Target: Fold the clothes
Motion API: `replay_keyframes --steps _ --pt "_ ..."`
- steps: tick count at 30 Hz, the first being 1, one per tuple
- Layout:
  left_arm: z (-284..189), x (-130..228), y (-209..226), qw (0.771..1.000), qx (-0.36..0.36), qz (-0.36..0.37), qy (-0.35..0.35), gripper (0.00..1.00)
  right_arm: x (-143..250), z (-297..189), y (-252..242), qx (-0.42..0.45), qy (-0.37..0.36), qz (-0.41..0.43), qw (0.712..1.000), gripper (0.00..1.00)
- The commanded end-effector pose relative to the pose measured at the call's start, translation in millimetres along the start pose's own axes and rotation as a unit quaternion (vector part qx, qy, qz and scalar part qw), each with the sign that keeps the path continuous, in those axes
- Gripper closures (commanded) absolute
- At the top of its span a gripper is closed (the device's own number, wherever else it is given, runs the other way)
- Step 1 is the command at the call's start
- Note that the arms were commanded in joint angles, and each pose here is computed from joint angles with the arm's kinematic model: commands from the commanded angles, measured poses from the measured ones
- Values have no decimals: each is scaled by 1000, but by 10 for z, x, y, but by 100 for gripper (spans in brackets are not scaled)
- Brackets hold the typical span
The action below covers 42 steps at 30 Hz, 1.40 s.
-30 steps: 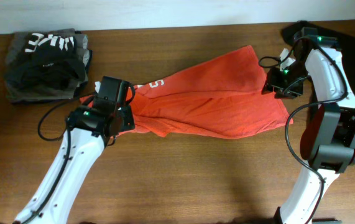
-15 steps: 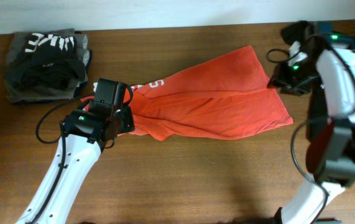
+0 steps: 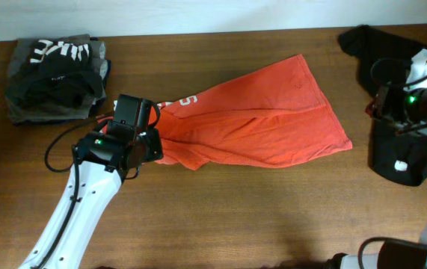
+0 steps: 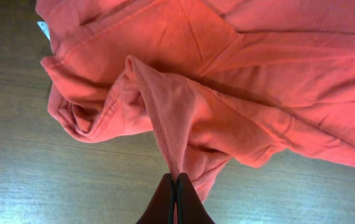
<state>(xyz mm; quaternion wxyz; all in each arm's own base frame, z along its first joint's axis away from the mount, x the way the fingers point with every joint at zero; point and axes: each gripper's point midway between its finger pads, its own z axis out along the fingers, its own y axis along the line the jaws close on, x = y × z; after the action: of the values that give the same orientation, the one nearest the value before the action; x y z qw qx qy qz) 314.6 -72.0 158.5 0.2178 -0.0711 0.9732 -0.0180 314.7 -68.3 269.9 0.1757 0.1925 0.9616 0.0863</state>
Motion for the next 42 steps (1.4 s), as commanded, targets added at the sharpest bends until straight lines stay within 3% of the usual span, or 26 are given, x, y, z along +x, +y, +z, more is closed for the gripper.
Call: replay_keyframes --steps 1,8,15,25,42 --pt "-95 32 -73 1000 25 7 7 99 148 153 -104 17 25 5 1000 47" --pt "-96 191 -30 999 15 12 38 99 375 829 -169 -8 65 13 998 47" --pt "22 267 -2 998 4 14 56 99 421 1420 -314 -8 39 15 999 47" --pt "422 380 56 997 -20 17 74 99 149 1723 -598 55 -33 31 997 47" --pt "595 314 18 997 -22 17 70 99 339 2470 -862 89 44 56 994 48"
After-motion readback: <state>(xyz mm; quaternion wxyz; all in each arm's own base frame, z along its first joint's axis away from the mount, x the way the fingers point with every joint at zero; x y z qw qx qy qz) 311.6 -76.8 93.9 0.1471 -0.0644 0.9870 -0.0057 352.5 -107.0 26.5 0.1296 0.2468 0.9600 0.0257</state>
